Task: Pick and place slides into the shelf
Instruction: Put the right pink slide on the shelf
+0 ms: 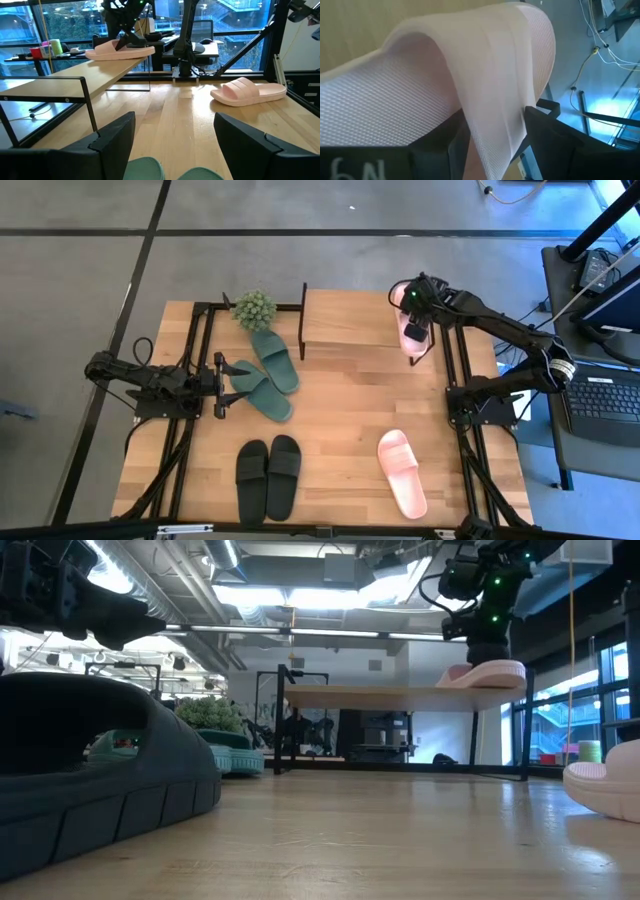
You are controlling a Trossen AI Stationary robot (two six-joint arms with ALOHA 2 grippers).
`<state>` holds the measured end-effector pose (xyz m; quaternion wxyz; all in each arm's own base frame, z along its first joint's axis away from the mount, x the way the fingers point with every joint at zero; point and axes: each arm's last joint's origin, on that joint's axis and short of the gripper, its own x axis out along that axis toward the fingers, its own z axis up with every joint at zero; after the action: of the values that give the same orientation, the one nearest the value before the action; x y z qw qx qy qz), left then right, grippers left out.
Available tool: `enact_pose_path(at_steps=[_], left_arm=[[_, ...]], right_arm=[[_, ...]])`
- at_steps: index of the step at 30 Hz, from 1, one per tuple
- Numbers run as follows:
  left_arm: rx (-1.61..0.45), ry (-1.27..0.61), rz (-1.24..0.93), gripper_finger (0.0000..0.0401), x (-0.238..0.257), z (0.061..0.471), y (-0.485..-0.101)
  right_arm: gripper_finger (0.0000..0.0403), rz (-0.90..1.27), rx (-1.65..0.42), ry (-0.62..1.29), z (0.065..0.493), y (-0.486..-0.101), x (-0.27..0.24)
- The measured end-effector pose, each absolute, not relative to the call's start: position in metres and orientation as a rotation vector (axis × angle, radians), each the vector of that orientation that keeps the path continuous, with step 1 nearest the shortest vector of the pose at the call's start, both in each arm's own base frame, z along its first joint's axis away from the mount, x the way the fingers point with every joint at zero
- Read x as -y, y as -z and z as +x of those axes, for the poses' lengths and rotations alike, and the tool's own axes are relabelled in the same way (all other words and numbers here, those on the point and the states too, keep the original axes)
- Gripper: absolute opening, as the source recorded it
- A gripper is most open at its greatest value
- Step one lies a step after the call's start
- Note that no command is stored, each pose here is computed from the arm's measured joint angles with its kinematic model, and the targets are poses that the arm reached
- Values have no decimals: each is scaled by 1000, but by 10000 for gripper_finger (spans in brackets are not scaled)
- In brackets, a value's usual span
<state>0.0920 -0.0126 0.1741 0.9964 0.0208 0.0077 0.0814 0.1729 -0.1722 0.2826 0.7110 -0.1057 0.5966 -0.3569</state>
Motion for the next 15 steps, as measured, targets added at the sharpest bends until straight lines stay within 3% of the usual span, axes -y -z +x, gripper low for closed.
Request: enact_pose_path(at_steps=[15], left_arm=[[-16, -163, 42, 263, 13, 92, -174]], right_arm=[[186, -203, -1319, 743, 173, -282, 170]])
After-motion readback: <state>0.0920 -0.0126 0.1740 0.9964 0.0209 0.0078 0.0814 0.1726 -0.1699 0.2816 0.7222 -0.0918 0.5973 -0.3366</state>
